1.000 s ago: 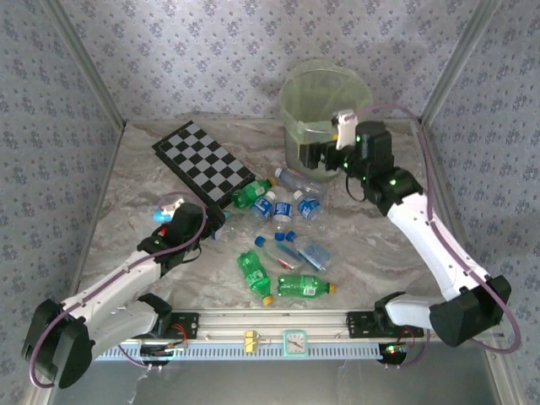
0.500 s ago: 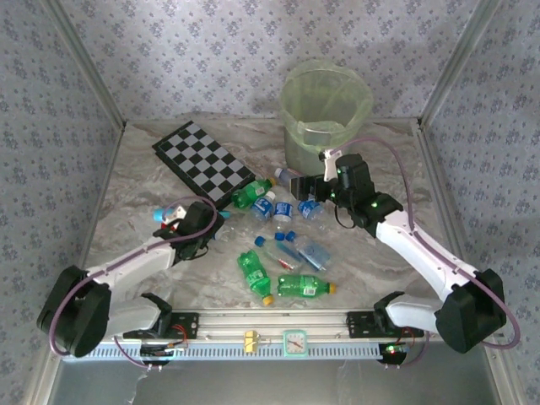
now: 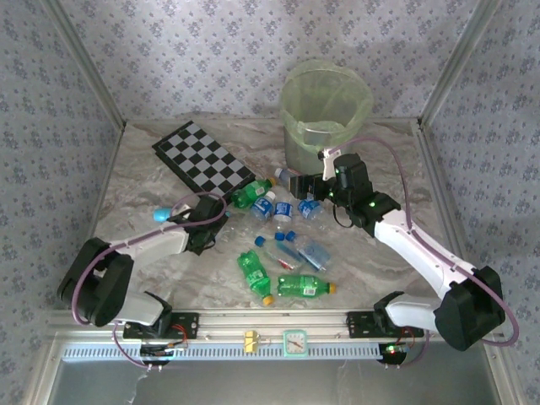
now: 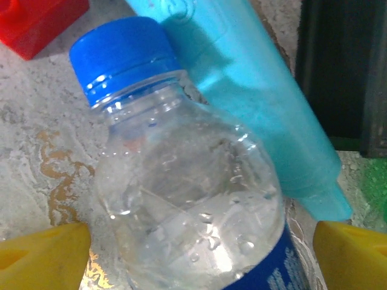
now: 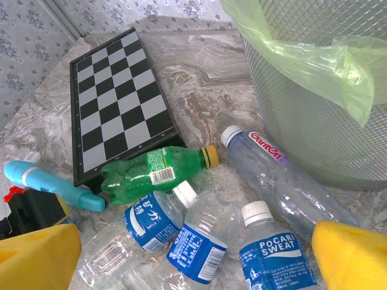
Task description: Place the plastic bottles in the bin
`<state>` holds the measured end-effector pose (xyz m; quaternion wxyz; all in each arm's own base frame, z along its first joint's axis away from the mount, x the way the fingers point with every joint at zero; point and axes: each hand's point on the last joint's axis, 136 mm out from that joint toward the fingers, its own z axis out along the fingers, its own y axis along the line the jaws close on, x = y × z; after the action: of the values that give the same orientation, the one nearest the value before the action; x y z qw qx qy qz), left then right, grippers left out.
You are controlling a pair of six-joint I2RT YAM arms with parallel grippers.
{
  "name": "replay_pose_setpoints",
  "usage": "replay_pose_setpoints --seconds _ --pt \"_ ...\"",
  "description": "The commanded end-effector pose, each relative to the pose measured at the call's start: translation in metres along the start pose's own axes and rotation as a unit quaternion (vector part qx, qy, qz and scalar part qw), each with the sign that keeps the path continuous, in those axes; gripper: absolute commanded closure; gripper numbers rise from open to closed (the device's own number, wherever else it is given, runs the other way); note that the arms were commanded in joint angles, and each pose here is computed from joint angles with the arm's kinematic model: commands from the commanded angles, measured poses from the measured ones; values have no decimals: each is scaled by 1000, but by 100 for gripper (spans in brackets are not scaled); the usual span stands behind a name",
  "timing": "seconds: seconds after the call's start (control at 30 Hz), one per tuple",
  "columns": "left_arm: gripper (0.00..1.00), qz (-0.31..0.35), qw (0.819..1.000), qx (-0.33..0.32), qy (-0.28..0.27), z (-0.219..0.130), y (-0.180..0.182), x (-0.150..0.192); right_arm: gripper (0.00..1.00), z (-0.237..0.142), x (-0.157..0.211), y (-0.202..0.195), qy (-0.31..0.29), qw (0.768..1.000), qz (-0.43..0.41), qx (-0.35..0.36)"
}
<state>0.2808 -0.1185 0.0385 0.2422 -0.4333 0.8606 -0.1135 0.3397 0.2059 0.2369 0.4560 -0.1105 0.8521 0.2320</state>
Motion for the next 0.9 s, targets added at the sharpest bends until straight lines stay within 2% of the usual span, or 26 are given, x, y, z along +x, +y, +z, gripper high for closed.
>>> replay_pose_setpoints --seconds 0.0,0.2,0.43,0.73,0.87 --pt "10 -34 999 -21 2 0 12 0 0 1 -1 -2 -7 1000 1 8" --pt "18 -32 999 -24 -11 -1 19 -4 0 5 -2 -1 -7 1000 5 5" --pt "19 -38 998 -40 -9 6 30 -2 0 5 -1 -1 -3 1000 8 7" --pt "39 -37 999 -30 -7 3 26 -2 0 7 5 4 4 1000 15 -8" --pt "41 -38 999 -9 -16 -10 19 -9 0 8 5 12 5 1000 15 -26"
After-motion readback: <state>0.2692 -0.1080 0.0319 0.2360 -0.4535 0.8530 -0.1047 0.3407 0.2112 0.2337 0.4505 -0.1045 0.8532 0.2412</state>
